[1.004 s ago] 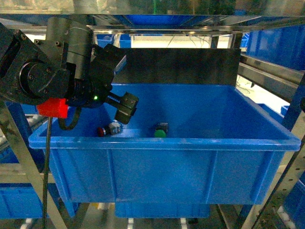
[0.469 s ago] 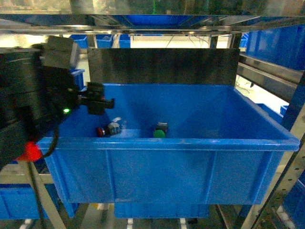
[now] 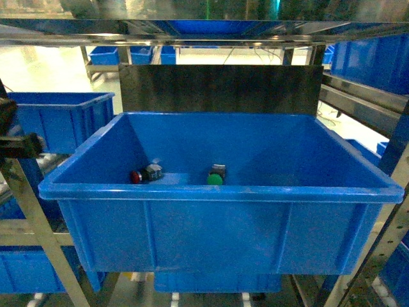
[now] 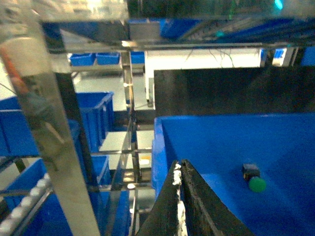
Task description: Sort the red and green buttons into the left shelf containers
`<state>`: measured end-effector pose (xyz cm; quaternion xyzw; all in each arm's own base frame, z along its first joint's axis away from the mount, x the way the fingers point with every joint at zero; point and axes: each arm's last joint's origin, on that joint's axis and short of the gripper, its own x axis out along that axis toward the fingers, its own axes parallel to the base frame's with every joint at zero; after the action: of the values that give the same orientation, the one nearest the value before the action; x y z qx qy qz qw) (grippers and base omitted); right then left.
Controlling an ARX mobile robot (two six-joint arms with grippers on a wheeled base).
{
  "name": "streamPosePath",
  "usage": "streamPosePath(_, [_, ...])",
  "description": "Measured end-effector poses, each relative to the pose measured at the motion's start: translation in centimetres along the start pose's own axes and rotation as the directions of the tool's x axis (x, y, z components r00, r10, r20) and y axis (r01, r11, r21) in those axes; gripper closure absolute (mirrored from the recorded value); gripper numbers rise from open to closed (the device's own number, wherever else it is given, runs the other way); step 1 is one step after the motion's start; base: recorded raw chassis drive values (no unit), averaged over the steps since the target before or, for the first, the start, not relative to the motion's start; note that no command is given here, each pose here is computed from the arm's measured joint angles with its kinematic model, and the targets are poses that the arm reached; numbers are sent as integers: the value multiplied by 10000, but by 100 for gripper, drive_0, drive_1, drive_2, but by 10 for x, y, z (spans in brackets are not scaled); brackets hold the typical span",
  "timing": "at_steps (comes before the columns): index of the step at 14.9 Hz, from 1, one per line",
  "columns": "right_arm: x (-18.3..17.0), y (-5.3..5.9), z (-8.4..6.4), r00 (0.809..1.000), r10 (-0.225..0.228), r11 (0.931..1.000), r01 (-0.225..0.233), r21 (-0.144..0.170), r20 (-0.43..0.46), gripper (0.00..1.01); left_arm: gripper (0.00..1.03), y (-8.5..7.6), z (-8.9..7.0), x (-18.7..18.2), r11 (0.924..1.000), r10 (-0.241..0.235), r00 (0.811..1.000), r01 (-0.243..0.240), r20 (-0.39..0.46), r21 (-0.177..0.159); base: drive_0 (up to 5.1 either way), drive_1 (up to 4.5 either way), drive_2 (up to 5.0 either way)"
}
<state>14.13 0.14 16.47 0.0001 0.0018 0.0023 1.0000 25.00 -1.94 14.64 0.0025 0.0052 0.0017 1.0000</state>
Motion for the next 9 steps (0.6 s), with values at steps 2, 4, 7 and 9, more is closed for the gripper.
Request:
streamPosePath(2, [-6,-2,2,9999,-107,9999,107,4,57,99,101,5,3,-24,10000,-8,10000,8,-57,-1,0,0,0])
streamPosePath(4, [-12,-1,4,9999,-42,10000,42,0,92,99,101,13,5,-42,9999,-109,9987,109,-492,9,0,0,0])
streamPosePath(7, [-19,-1,6,9999,-42,10000,42,4,137,99,101,20,16,-67,10000,8,10000,-8,19,-17,0,0,0])
streamPosePath(9, [-23,-1,6,9999,-46,10000,46,4,164,99,101,19,13,-80,10000,-58,9999,58,-126,-17,0,0,0])
